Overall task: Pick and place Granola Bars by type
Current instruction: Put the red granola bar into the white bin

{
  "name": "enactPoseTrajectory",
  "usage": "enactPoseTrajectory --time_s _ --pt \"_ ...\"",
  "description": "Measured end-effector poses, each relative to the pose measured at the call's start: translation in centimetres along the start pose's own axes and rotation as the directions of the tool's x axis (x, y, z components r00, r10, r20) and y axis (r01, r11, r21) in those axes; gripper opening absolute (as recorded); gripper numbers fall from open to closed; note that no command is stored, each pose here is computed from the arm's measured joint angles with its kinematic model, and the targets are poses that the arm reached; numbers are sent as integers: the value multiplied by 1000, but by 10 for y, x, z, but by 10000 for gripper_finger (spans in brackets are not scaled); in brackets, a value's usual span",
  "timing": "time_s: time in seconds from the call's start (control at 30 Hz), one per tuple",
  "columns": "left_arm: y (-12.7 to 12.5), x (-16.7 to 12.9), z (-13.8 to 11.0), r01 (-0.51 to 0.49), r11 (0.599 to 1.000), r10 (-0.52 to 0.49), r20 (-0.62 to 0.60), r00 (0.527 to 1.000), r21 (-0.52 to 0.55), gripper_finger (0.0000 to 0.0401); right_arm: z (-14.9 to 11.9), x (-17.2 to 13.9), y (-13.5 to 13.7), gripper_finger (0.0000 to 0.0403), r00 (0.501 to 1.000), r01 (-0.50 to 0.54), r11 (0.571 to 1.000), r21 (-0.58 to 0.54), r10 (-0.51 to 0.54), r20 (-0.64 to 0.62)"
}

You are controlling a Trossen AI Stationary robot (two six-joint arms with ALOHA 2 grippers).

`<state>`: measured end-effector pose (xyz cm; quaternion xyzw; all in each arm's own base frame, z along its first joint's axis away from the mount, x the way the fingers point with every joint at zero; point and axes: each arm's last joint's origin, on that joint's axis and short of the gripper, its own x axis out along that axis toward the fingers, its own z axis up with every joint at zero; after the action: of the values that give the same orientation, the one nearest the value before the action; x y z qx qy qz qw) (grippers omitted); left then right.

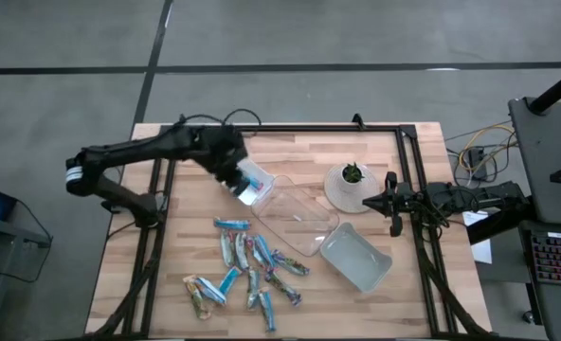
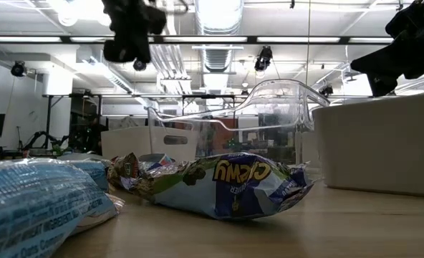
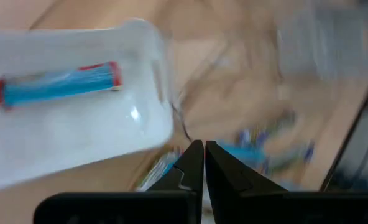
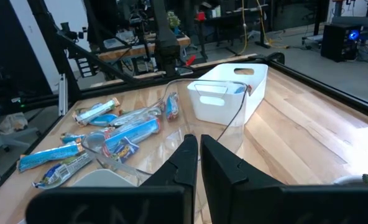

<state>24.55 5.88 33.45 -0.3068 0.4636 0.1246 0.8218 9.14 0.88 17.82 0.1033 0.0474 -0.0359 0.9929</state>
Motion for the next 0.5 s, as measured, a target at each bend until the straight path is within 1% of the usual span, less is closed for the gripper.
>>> enactPoseTrajectory --time_s 0.03,0.1,0.17,0.23,0.5 --pt "-5 -3 -5 12 994 -11 -7 1000 104 0 0 0 0 13 1000 0 1000 0 0 0" --pt "-15 -8 -16 36 957 -31 -22 999 287 0 0 0 0 13 1000 0 1000 0 0 0" --pt "-23 -12 -23 55 916 -50 -22 998 397 0 0 0 0 13 1000 0 1000 0 0 0" --pt "-30 -13 -28 62 900 -56 -26 998 431 0 0 0 0 13 1000 0 1000 0 0 0" --pt "-44 -11 -44 83 908 -55 -81 995 412 0 0 0 0 13 1000 0 1000 0 0 0"
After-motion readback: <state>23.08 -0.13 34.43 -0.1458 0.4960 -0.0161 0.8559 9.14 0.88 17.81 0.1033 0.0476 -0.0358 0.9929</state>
